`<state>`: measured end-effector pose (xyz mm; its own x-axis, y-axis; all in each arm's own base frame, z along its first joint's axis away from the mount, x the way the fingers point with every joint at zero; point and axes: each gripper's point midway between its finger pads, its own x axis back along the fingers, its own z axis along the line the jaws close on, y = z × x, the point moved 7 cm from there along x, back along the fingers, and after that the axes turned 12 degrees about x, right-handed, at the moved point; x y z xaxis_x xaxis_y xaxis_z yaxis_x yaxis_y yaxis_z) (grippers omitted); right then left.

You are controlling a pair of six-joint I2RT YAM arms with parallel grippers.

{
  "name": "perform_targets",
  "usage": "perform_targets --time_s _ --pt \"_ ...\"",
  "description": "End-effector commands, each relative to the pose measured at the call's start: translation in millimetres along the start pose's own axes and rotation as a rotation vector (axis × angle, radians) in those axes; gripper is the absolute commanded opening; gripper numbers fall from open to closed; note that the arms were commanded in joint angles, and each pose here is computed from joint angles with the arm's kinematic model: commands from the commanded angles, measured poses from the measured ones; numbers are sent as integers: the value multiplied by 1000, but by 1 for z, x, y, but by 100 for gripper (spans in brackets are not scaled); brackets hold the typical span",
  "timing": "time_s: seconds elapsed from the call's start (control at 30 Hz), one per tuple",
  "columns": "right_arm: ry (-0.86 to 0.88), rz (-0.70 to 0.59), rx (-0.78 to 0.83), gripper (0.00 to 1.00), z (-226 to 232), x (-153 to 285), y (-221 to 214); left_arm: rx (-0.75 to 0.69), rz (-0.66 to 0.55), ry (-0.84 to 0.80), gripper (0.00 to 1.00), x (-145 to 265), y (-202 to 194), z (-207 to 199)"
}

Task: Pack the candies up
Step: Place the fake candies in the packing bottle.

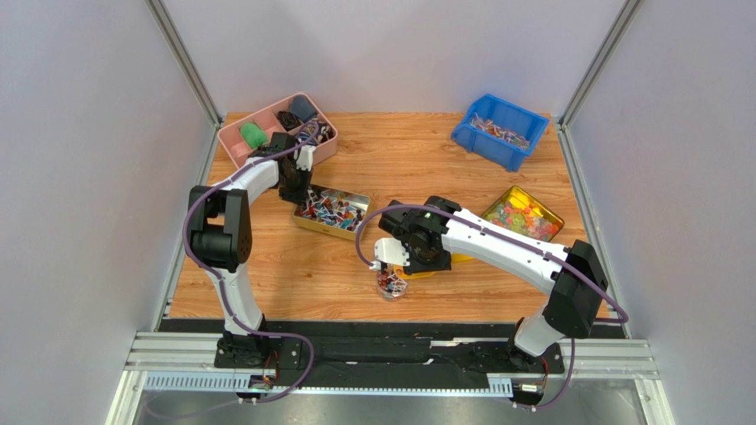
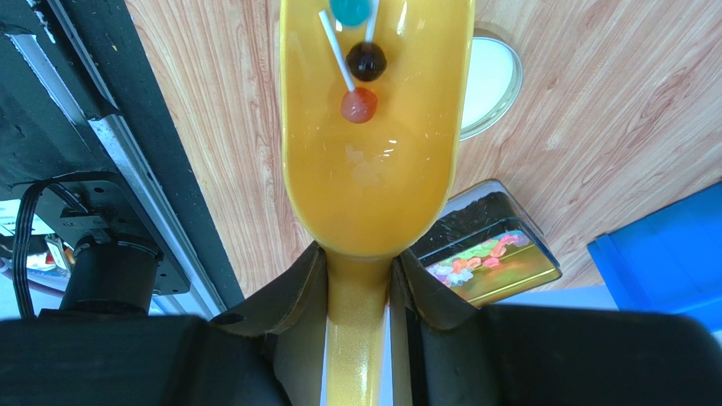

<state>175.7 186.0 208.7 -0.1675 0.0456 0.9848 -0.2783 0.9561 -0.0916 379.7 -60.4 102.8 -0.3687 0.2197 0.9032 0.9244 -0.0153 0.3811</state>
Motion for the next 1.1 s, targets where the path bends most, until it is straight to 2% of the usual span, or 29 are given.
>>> perform_targets --time_s 0.0,0.6,1.07 --pt "166 180 69 0 36 23 -37 -16 -65 -35 0 12 19 -5" --pt "155 263 122 0 43 25 -44 -16 -63 -24 0 12 19 -4" --pt "79 266 142 0 41 38 -44 -18 -67 -20 0 13 19 -3"
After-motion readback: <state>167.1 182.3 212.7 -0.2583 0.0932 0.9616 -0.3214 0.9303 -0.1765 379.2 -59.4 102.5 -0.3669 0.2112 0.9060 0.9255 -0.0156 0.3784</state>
